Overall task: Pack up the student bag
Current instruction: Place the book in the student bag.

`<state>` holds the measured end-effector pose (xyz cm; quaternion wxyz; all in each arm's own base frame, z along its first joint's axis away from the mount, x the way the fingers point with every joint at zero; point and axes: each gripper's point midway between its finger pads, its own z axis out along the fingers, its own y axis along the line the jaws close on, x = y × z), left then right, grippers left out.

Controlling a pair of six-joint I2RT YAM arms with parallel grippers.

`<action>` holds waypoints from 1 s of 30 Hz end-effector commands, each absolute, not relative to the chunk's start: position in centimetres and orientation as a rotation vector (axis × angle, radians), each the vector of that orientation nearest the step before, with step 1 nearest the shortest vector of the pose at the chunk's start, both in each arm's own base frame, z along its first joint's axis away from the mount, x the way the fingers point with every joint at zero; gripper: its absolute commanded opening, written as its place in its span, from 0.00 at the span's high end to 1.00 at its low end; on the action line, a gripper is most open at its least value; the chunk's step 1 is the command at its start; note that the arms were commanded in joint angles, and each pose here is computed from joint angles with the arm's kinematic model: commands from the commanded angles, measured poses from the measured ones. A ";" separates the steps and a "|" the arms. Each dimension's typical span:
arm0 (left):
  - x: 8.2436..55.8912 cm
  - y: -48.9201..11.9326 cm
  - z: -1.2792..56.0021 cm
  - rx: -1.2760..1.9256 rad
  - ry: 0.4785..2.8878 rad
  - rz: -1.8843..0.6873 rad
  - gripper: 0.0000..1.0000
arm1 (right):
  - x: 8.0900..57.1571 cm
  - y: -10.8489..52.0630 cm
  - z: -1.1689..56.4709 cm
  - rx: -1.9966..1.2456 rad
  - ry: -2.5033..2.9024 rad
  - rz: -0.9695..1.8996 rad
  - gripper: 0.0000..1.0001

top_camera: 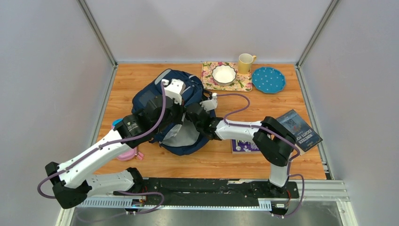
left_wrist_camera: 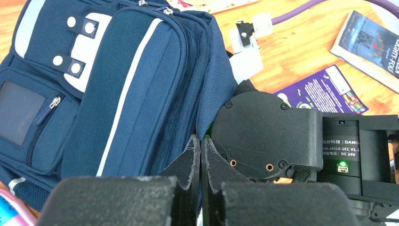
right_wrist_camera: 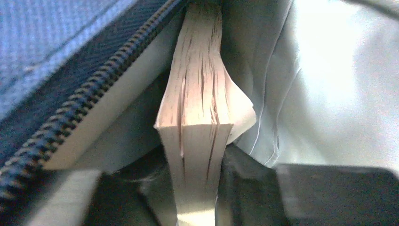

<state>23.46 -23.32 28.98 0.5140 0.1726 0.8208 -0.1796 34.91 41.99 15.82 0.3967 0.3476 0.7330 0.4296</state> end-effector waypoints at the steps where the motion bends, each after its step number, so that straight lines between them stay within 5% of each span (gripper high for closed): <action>1: 23.0 -25.0 33.7 0.325 1.827 -0.624 1.00 | 36.7 41.6 17.9 0.992 1.717 1.022 0.61; 6: 23.1 -24.9 33.0 0.319 1.829 -0.617 1.00 | 35.8 43.0 15.1 0.929 1.819 1.060 0.35; 9: 23.1 -24.7 32.9 0.310 1.821 -0.616 1.00 | 34.4 43.6 14.9 0.867 1.861 1.147 0.29; 22: 23.3 -23.8 32.5 0.299 1.810 -0.579 1.00 | 29.7 42.8 16.9 0.672 1.930 1.306 0.25; 26: 23.1 -23.9 32.6 0.297 1.806 -0.596 1.00 | 29.7 42.4 16.6 0.687 1.926 1.303 0.44; 27: 23.1 -24.1 32.6 0.299 1.806 -0.604 1.00 | 30.0 42.6 16.8 0.692 1.917 1.302 0.63; 30: 23.0 -24.2 32.5 0.299 1.808 -0.615 1.00 | 30.8 43.7 15.6 0.695 1.940 1.287 0.82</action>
